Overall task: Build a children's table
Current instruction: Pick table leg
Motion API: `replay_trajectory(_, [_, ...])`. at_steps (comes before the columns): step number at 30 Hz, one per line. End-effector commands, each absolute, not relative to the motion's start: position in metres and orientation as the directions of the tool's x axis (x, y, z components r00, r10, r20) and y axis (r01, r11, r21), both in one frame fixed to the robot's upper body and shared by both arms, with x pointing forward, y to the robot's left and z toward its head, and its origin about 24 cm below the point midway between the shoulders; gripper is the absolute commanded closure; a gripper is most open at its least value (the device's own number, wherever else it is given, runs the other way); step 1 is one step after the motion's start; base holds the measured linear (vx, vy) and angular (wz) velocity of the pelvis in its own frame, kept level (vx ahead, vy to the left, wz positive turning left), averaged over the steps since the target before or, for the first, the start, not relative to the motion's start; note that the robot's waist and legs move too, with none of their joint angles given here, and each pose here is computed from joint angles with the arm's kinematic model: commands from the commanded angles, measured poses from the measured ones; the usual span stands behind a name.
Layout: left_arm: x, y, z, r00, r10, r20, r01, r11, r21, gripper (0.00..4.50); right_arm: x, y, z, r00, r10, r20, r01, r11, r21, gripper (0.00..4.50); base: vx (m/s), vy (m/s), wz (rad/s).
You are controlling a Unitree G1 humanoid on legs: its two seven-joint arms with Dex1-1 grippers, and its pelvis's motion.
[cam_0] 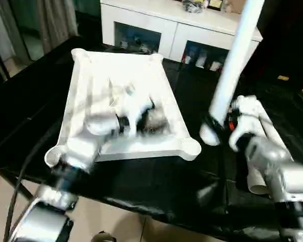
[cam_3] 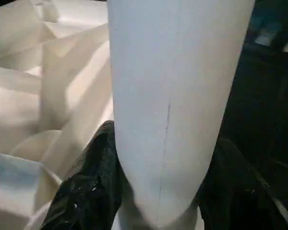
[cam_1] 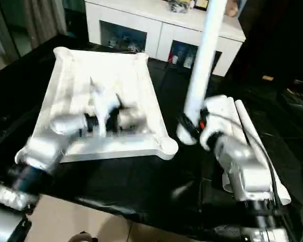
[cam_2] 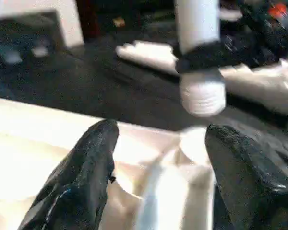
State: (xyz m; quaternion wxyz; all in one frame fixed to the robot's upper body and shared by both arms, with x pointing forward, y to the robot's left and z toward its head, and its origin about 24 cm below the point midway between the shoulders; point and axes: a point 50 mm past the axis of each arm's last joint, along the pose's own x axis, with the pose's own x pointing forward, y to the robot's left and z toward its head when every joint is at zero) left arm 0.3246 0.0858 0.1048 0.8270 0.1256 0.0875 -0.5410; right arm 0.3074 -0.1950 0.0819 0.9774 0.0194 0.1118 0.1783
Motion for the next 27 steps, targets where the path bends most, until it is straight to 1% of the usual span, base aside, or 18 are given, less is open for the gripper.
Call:
replay_trajectory(1, [0.320, 0.080, 0.099, 0.346, -0.884, -0.315, 0.938, 0.327, 0.114, 1.52, 0.308, -0.206, 0.089, 0.937, 0.305, -0.168, -0.298, 0.952, 0.066, 2.64, 0.000, 0.000, 0.00])
replay_trajectory(2, [0.318, 0.079, 0.094, 0.322, -0.888, -0.328, 0.947, 0.307, 0.098, 1.52, 0.306, -0.206, 0.089, 0.938, 0.309, -0.157, -0.300, 0.951, 0.074, 2.64, 0.000, 0.000, 0.00])
replay_trajectory(3, [0.318, 0.079, 0.094, 0.322, -0.888, -0.328, 0.947, 0.307, 0.098, 1.68, 0.306, -0.206, 0.089, 0.938, 0.309, -0.157, -0.300, 0.951, 0.074, 2.64, 0.000, 0.000, 0.00])
replay_trajectory(4, [0.318, 0.079, 0.094, 0.322, -0.888, -0.328, 0.947, 0.307, 0.098, 1.68, 0.306, -0.206, 0.089, 0.938, 0.309, -0.157, -0.300, 0.951, 0.074, 2.64, 0.000, 0.000, 0.00])
replay_trajectory(5, [0.318, 0.080, 0.087, 0.304, -0.890, -0.339, 0.952, 0.294, 0.082, 1.84, 0.305, -0.206, 0.090, 0.934, 0.325, -0.148, -0.317, 0.945, 0.076, 2.64, 0.000, 0.000, 0.00])
replay_trajectory(6, [0.320, 0.082, 0.079, 0.289, -0.883, -0.370, 0.957, 0.279, 0.081, 1.96, 0.302, -0.204, 0.090, 0.924, 0.356, -0.138, -0.349, 0.934, 0.069, 2.64, 0.000, 0.000, 0.00])
replay_trajectory(7, [0.320, 0.082, 0.078, 0.288, -0.882, -0.373, 0.957, 0.278, 0.081, 1.95, 0.302, -0.204, 0.090, 0.923, 0.359, -0.138, -0.352, 0.933, 0.069, 2.64, 0.000, 0.000, 0.00])
replay_trajectory(9, [0.320, 0.088, 0.069, 0.244, -0.865, -0.439, 0.970, 0.229, 0.086, 2.16, 0.300, -0.202, 0.089, 0.910, 0.390, -0.142, -0.384, 0.921, 0.065, 2.64, 0.000, 0.000, 0.00])
replay_trajectory(10, [0.319, 0.090, 0.066, 0.224, -0.856, -0.466, 0.974, 0.209, 0.083, 2.16, 0.299, -0.201, 0.088, 0.908, 0.393, -0.147, -0.388, 0.920, 0.060, 2.64, 0.000, 0.000, 0.00])
replay_trajectory(11, [0.319, 0.090, 0.066, 0.224, -0.856, -0.466, 0.974, 0.209, 0.083, 2.31, 0.299, -0.201, 0.088, 0.908, 0.393, -0.147, -0.388, 0.920, 0.060, 2.64, 0.000, 0.000, 0.00])
replay_trajectory(13, [0.318, 0.095, 0.062, 0.206, -0.836, -0.509, 0.978, 0.190, 0.084, 2.42, 0.298, -0.201, 0.087, 0.906, 0.396, -0.149, -0.393, 0.918, 0.051, 2.64, 0.000, 0.000, 0.00])
replay_trajectory(15, [0.319, 0.099, 0.059, 0.214, -0.819, -0.532, 0.976, 0.194, 0.094, 2.48, 0.297, -0.200, 0.087, 0.903, 0.404, -0.149, -0.402, 0.915, 0.044, 2.64, 0.000, 0.000, 0.00])
replay_trajectory(17, [0.320, 0.100, 0.058, 0.219, -0.816, -0.535, 0.975, 0.198, 0.098, 2.68, 0.297, -0.200, 0.087, 0.900, 0.409, -0.150, -0.408, 0.912, 0.040, 2.64, 0.000, 0.000, 0.00])
replay_trajectory(18, [0.322, 0.103, 0.057, 0.223, -0.814, -0.536, 0.975, 0.200, 0.101, 2.87, 0.296, -0.199, 0.087, 0.895, 0.420, -0.152, -0.419, 0.907, 0.038, 2.64, 0.000, 0.000, 0.00])
replay_trajectory(20, [0.323, 0.104, 0.057, 0.222, -0.814, -0.536, 0.975, 0.200, 0.100, 2.92, 0.295, -0.199, 0.086, 0.890, 0.429, -0.153, -0.429, 0.903, 0.039, 2.64, 0.000, 0.000, 0.00])
replay_trajectory(21, [0.323, 0.105, 0.057, 0.222, -0.814, -0.537, 0.975, 0.201, 0.099, 3.14, 0.295, -0.199, 0.086, 0.887, 0.436, -0.155, -0.435, 0.899, 0.041, 2.64, 0.000, 0.000, 0.00])
replay_trajectory(22, [0.324, 0.106, 0.057, 0.221, -0.813, -0.538, 0.975, 0.199, 0.099, 3.14, 0.295, -0.198, 0.087, 0.882, 0.446, -0.152, -0.445, 0.894, 0.041, 2.64, 0.000, 0.000, 0.00])
replay_trajectory(27, [0.324, 0.109, 0.059, 0.201, -0.806, -0.557, 0.979, 0.181, 0.092, 3.70, 0.295, -0.197, 0.088, 0.868, 0.473, -0.152, -0.473, 0.880, 0.041, 2.64, 0.000, 0.000, 0.00])
